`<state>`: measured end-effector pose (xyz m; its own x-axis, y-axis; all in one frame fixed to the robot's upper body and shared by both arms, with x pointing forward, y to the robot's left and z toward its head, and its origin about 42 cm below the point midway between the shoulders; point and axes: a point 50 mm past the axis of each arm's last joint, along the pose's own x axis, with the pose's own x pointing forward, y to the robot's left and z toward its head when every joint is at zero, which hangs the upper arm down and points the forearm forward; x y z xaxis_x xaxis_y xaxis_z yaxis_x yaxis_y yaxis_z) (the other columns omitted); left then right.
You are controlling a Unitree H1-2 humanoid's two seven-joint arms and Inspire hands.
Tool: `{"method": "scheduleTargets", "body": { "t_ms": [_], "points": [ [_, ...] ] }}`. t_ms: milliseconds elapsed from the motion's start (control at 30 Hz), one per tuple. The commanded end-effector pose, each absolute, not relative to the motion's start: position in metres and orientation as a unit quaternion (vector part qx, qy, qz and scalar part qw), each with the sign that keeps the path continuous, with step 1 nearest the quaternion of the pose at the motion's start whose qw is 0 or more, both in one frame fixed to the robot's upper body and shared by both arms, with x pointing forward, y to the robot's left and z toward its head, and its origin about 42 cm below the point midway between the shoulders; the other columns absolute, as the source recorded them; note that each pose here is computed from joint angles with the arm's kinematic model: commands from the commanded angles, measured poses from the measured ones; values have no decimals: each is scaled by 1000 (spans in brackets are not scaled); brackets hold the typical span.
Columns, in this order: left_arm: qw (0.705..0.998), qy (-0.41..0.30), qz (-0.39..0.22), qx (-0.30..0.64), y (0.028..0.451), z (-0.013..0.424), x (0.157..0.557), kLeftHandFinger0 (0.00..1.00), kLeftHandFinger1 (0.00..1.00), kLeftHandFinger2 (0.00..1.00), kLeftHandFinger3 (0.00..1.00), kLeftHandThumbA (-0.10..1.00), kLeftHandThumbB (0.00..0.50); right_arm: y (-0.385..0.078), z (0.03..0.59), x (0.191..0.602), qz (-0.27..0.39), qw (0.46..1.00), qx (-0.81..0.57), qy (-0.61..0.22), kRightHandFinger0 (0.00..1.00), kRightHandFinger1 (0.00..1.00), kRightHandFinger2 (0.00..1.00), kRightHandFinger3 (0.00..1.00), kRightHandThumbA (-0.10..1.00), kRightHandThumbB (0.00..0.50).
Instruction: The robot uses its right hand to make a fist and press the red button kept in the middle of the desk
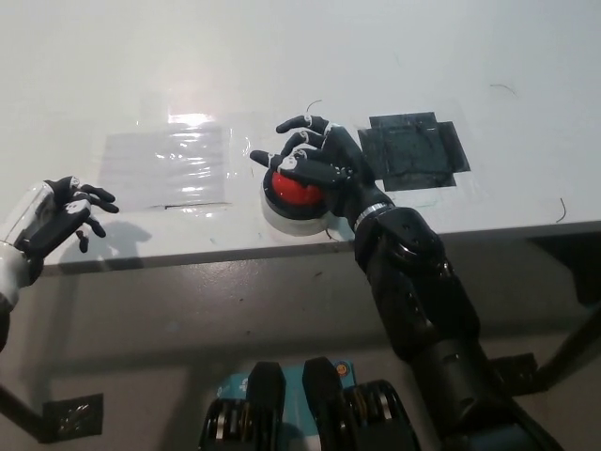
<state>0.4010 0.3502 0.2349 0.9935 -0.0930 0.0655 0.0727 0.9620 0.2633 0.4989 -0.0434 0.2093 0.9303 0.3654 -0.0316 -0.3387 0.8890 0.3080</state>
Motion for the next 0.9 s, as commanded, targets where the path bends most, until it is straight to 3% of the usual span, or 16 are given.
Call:
{"method": "scheduleTargets", "body": {
  "t_ms": [0, 67, 267, 400, 533, 867],
  "points": [
    [984, -72, -36, 157, 360, 262, 405, 200, 321, 466, 601, 509, 0, -51, 172, 490, 162, 969, 146, 118, 0, 0, 266, 412, 1000, 261],
    [984, -72, -36, 157, 360, 262, 405, 202, 322, 459, 596, 510, 0, -49, 179, 492, 164, 969, 146, 110, 0, 0, 266, 419, 1000, 285],
    [986, -63, -36, 151, 363, 251, 400, 203, 320, 467, 610, 492, 0, -39, 238, 507, 186, 973, 136, 26, 0, 2, 349, 485, 1000, 254],
    [985, -63, -38, 153, 363, 249, 397, 173, 307, 452, 590, 483, 0, -37, 289, 518, 204, 967, 152, -10, 0, 12, 355, 465, 1000, 292],
    [986, -56, -34, 153, 363, 248, 396, 151, 289, 445, 597, 501, 0, -39, 337, 524, 202, 965, 161, -52, 0, 0, 331, 416, 1000, 296],
    [985, -55, -35, 158, 367, 243, 392, 197, 327, 492, 623, 500, 0, -69, 366, 522, 186, 967, 151, -92, 0, 19, 371, 429, 1000, 305]
  ]
}}
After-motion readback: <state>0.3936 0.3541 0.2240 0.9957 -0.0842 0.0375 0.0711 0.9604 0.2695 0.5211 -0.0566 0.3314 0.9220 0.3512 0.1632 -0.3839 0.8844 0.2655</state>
